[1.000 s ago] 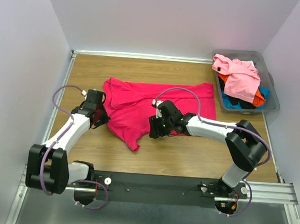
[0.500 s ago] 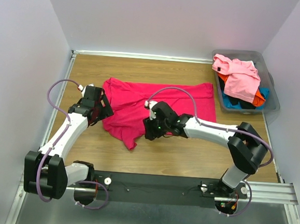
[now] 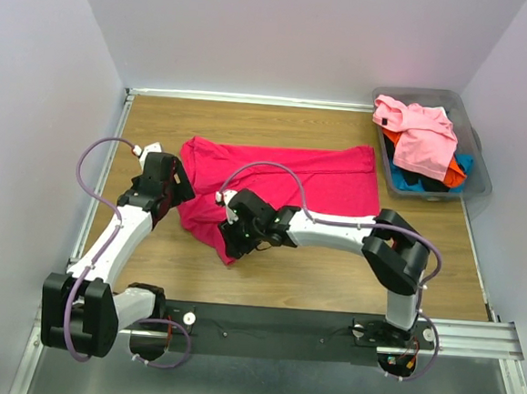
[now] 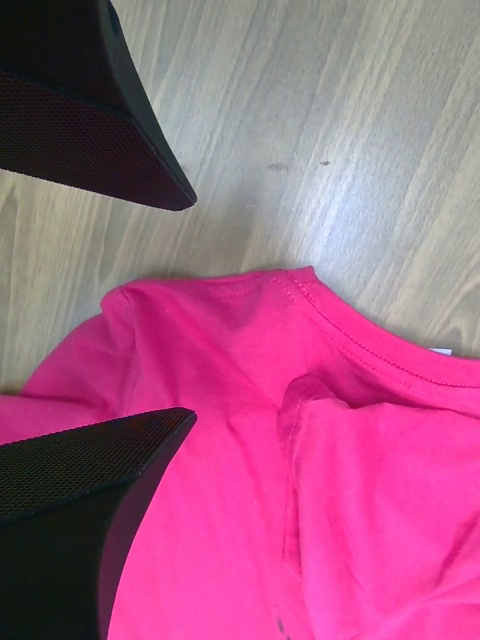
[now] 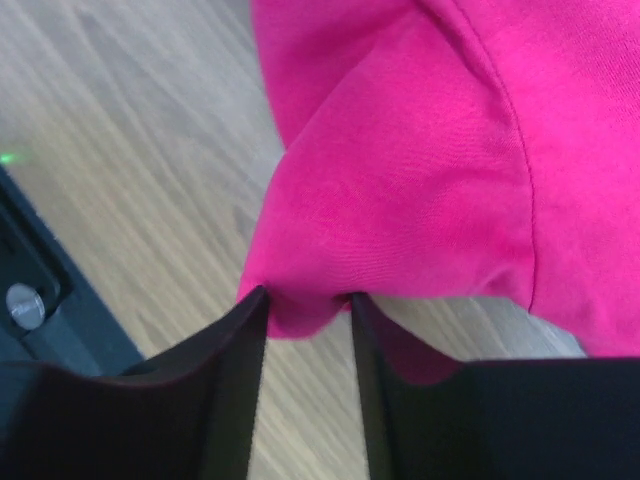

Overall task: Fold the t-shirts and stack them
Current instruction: Fold the tshirt

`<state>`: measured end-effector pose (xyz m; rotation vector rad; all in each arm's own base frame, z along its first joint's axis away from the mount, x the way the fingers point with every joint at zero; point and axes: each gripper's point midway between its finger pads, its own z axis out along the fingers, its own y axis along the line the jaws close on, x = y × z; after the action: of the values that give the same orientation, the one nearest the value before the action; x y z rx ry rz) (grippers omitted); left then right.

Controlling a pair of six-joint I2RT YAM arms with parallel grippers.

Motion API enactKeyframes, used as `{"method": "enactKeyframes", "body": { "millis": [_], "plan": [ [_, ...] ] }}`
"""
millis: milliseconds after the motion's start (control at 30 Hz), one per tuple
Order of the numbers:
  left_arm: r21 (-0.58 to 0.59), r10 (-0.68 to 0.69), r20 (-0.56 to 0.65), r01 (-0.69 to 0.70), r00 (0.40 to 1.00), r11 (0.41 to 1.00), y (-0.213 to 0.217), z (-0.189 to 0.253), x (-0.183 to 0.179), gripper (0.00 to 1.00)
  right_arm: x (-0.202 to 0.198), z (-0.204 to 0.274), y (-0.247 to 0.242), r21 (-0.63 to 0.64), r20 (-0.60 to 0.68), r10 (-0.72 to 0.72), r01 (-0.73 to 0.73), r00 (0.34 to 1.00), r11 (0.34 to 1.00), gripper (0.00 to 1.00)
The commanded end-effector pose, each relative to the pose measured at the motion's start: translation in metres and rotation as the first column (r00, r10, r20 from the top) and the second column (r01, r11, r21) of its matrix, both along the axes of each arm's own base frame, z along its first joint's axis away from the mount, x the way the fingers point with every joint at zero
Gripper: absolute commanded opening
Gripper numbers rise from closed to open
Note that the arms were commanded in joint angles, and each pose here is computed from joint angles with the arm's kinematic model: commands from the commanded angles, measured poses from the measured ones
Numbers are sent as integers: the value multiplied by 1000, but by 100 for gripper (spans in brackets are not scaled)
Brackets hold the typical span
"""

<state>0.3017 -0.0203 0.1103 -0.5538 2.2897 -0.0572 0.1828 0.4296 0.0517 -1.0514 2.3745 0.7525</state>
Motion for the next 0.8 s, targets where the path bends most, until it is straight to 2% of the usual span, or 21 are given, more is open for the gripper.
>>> {"method": "enactKeyframes", "body": {
  "millis": [0, 67, 100, 200, 300, 367, 500, 667, 767],
  "plan": [
    [50, -4, 74, 0, 997, 999, 9, 7, 6, 87, 4, -10, 5, -41, -16, -39, 38, 999, 998, 42],
    [46, -11, 85, 7, 996, 999, 8, 6, 6, 86, 7, -8, 7, -40, -9, -46, 45, 999, 998, 33],
    [46, -17, 90, 13, 996, 999, 7, 6, 6, 86, 12, -8, 6, -47, 11, -64, 64, 998, 997, 18],
    [37, -34, 105, 31, 994, 999, 4, 5, 7, 85, 25, -1, 0, -65, 62, -116, 120, 991, 991, 1],
    [40, -47, 119, 43, 992, 998, 3, 6, 9, 85, 53, 5, -25, -107, 144, -215, 231, 966, 967, 1],
    [37, -59, 130, 54, 990, 998, 1, 8, 10, 85, 66, 6, -36, -105, 145, -267, 283, 953, 953, 1],
    [25, -81, 132, 79, 988, 997, -3, 5, 12, 85, 90, 4, -56, -91, 71, -363, 368, 929, 925, 1],
    [22, -97, 132, 95, 986, 995, -6, 4, 14, 85, 120, -2, -72, -93, 46, -446, 449, 894, 889, 2],
    [18, -105, 132, 103, 986, 994, -8, 3, 15, 85, 128, -9, -72, -92, -3, -462, 460, 887, 883, 12]
  ]
}}
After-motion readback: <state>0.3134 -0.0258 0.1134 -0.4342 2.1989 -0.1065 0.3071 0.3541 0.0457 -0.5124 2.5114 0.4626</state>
